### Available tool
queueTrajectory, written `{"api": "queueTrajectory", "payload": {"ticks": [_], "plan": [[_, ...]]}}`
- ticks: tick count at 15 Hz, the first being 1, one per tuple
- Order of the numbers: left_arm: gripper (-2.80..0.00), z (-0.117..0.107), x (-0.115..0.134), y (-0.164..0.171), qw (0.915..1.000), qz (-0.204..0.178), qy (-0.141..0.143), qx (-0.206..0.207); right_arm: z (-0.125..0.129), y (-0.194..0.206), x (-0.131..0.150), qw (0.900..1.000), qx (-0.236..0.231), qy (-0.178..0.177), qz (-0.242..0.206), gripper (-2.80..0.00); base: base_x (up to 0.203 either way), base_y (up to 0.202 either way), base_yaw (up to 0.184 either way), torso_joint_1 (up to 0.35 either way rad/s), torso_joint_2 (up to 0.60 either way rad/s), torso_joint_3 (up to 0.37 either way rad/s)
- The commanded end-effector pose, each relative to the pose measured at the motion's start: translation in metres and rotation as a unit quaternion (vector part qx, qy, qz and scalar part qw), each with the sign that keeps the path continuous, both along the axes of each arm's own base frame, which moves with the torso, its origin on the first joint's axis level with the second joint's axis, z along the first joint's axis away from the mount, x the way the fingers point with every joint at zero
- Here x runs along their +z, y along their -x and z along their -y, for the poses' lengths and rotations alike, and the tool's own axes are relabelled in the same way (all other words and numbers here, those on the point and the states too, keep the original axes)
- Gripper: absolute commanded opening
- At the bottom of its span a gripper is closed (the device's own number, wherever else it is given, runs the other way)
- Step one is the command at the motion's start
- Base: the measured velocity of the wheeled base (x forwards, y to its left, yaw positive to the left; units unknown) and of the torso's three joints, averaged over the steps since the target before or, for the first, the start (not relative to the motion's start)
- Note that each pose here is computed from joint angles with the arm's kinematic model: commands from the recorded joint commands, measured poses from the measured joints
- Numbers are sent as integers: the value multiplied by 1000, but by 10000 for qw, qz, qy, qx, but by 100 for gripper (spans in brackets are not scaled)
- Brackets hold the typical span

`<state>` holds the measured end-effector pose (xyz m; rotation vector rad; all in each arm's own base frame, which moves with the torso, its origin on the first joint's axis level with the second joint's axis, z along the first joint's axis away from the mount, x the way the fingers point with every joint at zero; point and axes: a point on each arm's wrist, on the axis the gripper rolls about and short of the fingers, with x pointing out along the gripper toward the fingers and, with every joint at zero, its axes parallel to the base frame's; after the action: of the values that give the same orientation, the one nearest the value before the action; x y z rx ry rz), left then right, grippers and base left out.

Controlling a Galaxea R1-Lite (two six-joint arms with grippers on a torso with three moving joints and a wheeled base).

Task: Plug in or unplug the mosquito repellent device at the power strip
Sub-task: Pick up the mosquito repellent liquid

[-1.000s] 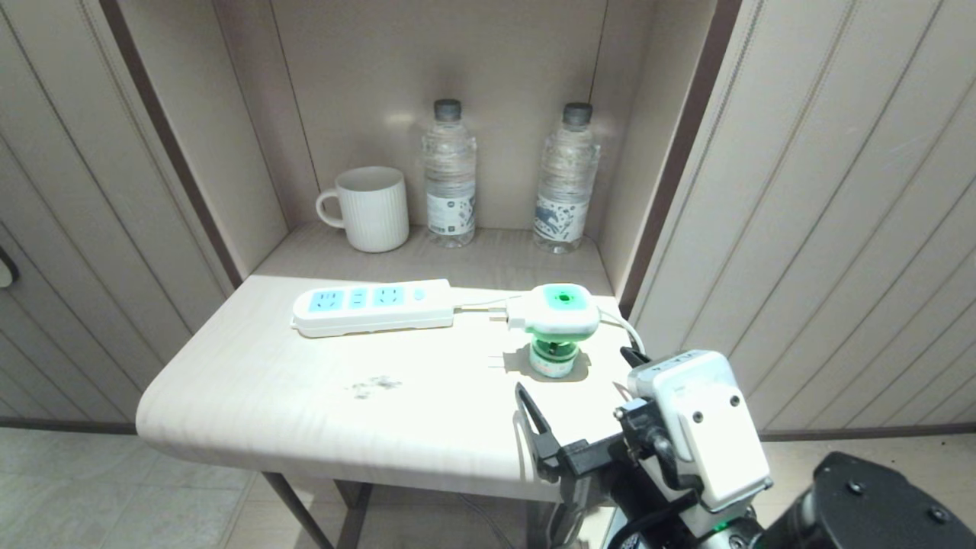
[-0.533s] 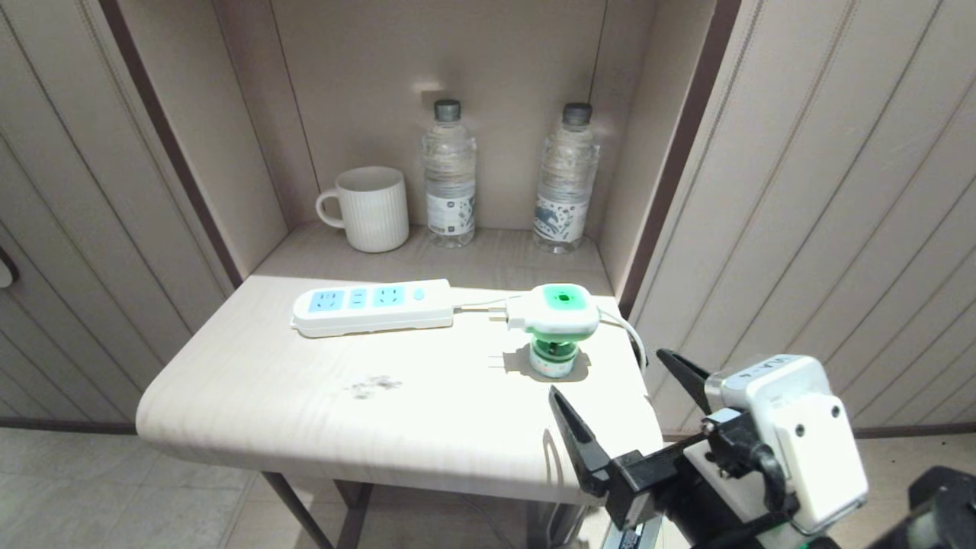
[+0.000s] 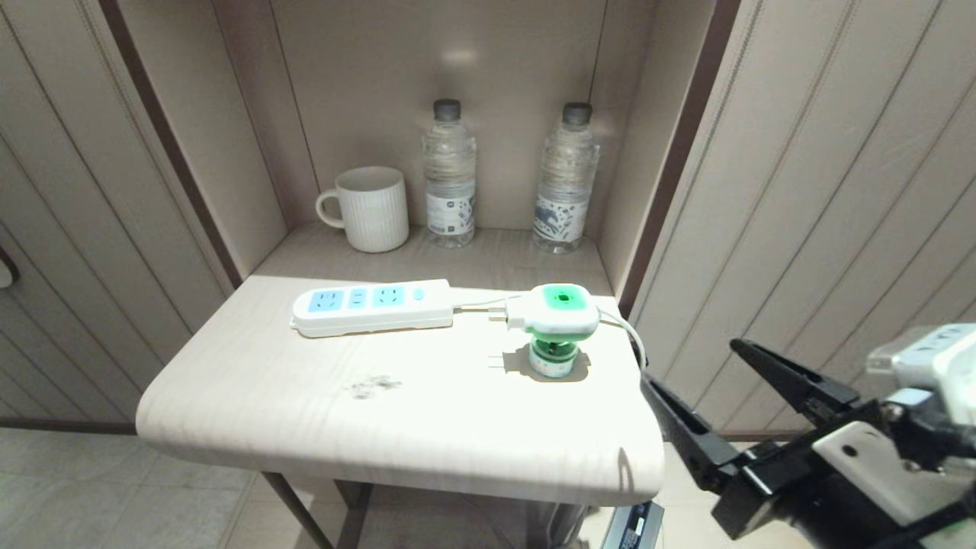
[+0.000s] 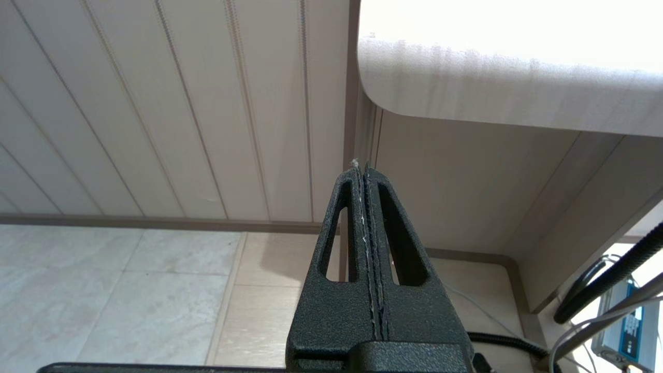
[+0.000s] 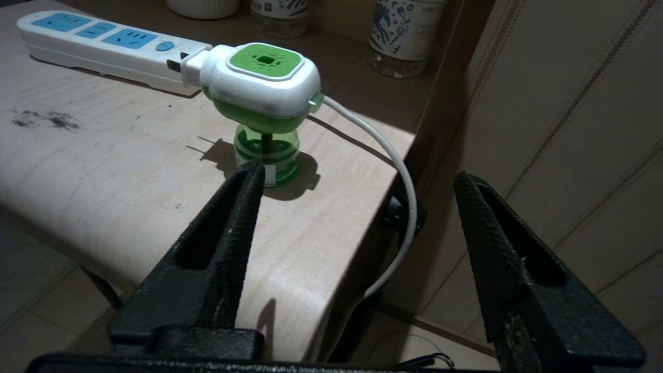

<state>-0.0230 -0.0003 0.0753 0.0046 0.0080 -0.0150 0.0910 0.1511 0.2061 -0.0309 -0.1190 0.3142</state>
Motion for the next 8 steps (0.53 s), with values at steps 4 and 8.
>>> {"api": "queueTrajectory", "payload": {"ticks": [4, 8], "plan": [[-280, 0, 0, 0, 10000, -6, 0, -2, 49, 15, 37, 9994, -319, -151, 55, -280, 0, 0, 0, 0, 0, 0], [-280, 0, 0, 0, 10000, -6, 0, -2, 78, 18, 81, 9955, -879, -11, -345, -280, 0, 0, 0, 0, 0, 0]]}}
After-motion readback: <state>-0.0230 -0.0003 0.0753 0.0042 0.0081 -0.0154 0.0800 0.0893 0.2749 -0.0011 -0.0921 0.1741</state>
